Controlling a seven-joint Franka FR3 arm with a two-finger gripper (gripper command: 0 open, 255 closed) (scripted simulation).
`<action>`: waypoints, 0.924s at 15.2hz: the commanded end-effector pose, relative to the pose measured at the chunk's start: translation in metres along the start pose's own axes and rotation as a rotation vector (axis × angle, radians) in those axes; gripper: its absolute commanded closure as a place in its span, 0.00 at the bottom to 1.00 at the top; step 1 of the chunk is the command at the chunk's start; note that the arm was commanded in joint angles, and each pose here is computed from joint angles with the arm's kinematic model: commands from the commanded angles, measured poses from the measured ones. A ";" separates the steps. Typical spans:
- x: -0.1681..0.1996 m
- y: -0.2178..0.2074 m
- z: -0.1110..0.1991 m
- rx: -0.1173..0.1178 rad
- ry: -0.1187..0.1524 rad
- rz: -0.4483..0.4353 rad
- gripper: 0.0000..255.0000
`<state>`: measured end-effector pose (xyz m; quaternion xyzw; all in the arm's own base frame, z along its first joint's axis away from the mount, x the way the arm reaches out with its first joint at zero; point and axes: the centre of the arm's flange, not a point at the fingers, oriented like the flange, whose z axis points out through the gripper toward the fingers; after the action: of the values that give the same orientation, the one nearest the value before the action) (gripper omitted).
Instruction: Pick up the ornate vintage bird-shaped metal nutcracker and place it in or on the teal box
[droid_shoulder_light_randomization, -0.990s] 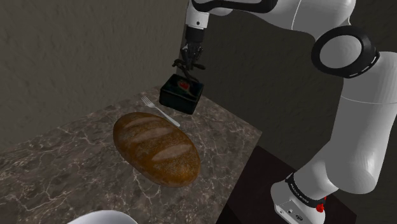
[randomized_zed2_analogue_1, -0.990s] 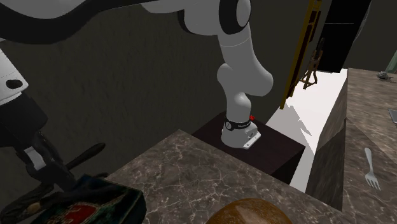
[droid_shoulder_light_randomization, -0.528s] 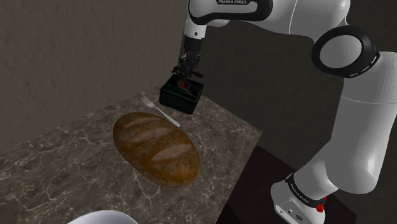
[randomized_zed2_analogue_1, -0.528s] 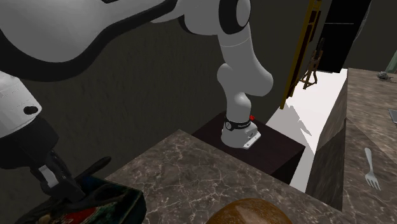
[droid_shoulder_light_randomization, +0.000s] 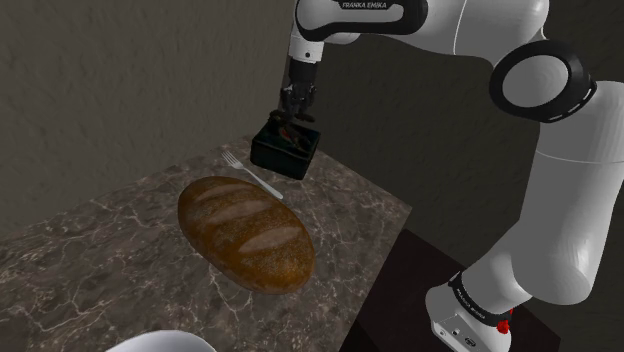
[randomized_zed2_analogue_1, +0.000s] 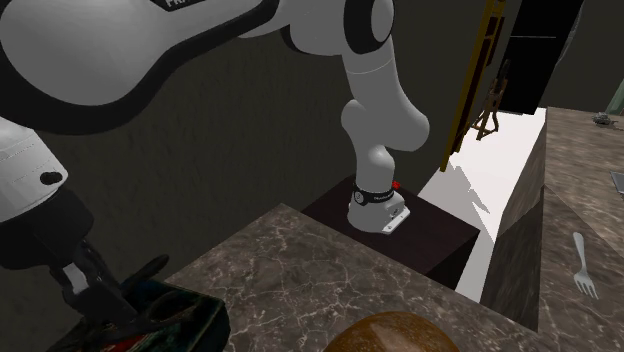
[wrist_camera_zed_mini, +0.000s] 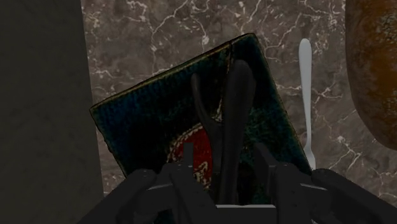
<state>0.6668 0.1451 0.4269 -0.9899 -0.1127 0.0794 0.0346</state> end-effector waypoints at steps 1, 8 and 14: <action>0.000 0.000 0.000 0.000 0.000 0.000 0.00; 0.000 0.000 -0.040 0.000 0.000 0.000 0.00; 0.000 0.000 -0.050 0.000 0.000 0.000 0.00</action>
<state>0.6749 0.1426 0.4758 -0.9899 -0.1127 0.0792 0.0346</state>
